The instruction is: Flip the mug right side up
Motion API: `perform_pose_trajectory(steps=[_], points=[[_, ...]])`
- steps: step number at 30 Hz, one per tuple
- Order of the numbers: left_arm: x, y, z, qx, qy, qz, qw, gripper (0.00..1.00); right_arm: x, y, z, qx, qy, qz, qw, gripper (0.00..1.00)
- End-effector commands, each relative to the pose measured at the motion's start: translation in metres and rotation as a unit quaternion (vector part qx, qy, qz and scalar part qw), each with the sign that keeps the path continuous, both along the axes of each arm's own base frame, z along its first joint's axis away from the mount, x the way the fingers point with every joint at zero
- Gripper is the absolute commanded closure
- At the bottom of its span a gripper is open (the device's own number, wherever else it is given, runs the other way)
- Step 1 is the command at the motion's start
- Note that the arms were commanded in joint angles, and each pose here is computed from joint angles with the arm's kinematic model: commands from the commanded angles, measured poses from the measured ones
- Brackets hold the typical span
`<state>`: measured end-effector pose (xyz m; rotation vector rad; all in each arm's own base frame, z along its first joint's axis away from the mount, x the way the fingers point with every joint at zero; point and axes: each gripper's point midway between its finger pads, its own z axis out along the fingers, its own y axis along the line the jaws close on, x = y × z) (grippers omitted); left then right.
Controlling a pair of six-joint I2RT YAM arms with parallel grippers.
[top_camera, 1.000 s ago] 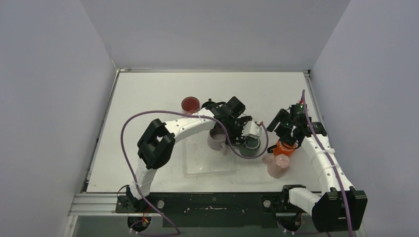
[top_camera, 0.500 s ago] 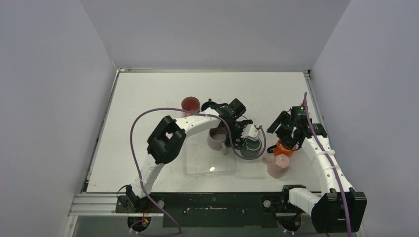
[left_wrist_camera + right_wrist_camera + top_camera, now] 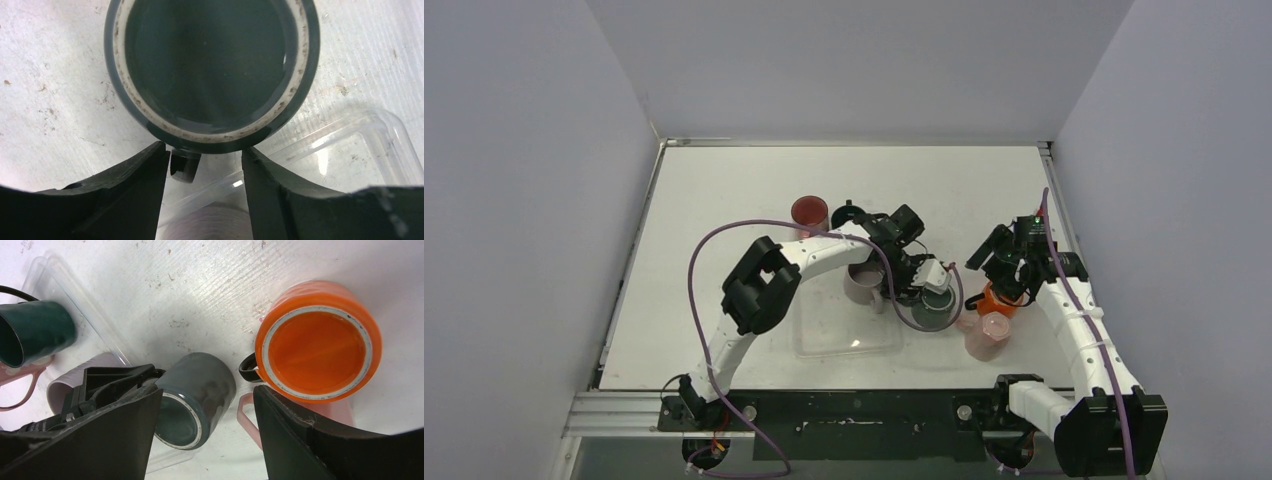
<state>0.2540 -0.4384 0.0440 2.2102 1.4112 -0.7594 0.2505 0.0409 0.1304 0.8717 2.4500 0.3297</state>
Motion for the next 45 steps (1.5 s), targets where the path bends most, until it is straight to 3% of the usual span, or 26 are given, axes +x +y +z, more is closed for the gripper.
perform_pose_trajectory(steps=[1,4,9,12,19,38,45], points=[[-0.004,-0.006,0.034,-0.024,-0.027,-0.012,0.999,0.44,0.002,-0.006,0.001,-0.010,-0.010,-0.009,1.000,0.32],[-0.004,-0.009,0.035,-0.023,-0.034,-0.010,0.999,0.45,0.002,-0.006,0.001,-0.010,-0.010,-0.007,1.000,0.32],[-0.002,-0.012,0.037,-0.024,-0.041,-0.005,0.999,0.65,0.003,-0.007,0.000,-0.010,-0.011,-0.007,1.000,0.32],[0.003,-0.010,0.038,-0.017,-0.050,-0.001,0.999,0.70,0.002,-0.006,-0.002,-0.009,-0.010,-0.005,1.000,0.32],[0.004,-0.010,0.047,-0.019,-0.053,-0.001,0.998,0.61,0.002,-0.005,-0.003,-0.007,-0.010,-0.004,1.000,0.32],[-0.001,-0.014,0.047,-0.019,-0.038,-0.003,0.999,0.68,0.004,-0.006,-0.004,-0.007,-0.014,-0.007,1.000,0.32],[0.000,-0.014,0.041,0.001,-0.046,0.009,0.999,0.93,0.006,-0.006,-0.003,-0.005,-0.016,-0.008,1.000,0.32]])
